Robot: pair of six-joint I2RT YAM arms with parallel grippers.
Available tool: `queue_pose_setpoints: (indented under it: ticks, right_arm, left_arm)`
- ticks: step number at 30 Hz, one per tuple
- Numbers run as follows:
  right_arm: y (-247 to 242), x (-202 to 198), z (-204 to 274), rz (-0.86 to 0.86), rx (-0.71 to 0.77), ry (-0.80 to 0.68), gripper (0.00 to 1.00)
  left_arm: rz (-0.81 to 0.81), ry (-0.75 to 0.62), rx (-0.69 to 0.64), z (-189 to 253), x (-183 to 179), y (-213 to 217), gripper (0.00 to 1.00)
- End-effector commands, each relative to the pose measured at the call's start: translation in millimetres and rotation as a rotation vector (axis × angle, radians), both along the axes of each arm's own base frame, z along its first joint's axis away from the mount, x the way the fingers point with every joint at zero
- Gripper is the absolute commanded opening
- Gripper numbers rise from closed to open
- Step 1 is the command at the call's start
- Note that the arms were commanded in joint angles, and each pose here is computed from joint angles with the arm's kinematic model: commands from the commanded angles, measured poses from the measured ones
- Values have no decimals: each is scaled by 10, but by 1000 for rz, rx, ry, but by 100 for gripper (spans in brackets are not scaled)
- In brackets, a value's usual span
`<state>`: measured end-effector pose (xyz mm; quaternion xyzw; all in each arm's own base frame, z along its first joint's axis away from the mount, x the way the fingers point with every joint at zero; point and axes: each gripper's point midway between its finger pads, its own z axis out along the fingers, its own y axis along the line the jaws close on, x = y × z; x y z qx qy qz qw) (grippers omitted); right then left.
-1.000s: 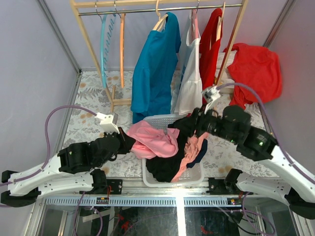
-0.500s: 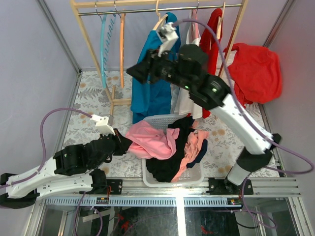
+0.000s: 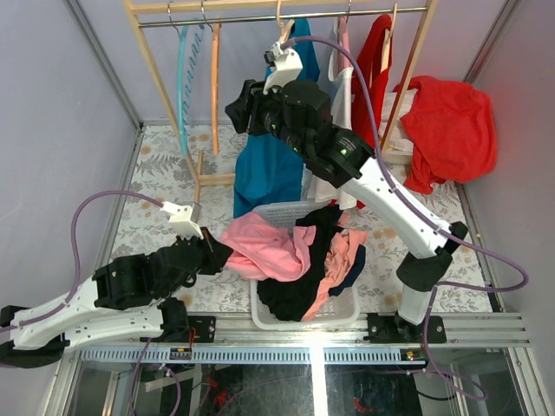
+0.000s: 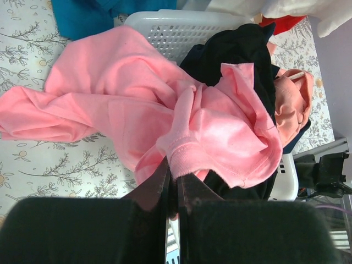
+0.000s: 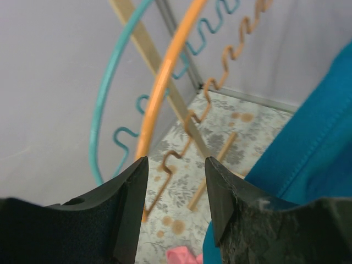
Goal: Place the t-shirt on the hanger
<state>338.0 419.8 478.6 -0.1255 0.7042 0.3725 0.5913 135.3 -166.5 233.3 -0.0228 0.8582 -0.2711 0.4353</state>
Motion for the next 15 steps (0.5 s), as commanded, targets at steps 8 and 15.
queue_pose_setpoints:
  ticks: [8,15]
  right_arm:
    - [-760,-45,463,-265,30,-106,53]
    - [-924,35,491,-367,-10,-98,53]
  left_arm:
    - [-21,-43,-32,106,-6,29,0]
    - [-19,-49,-42,134,-21,87,0]
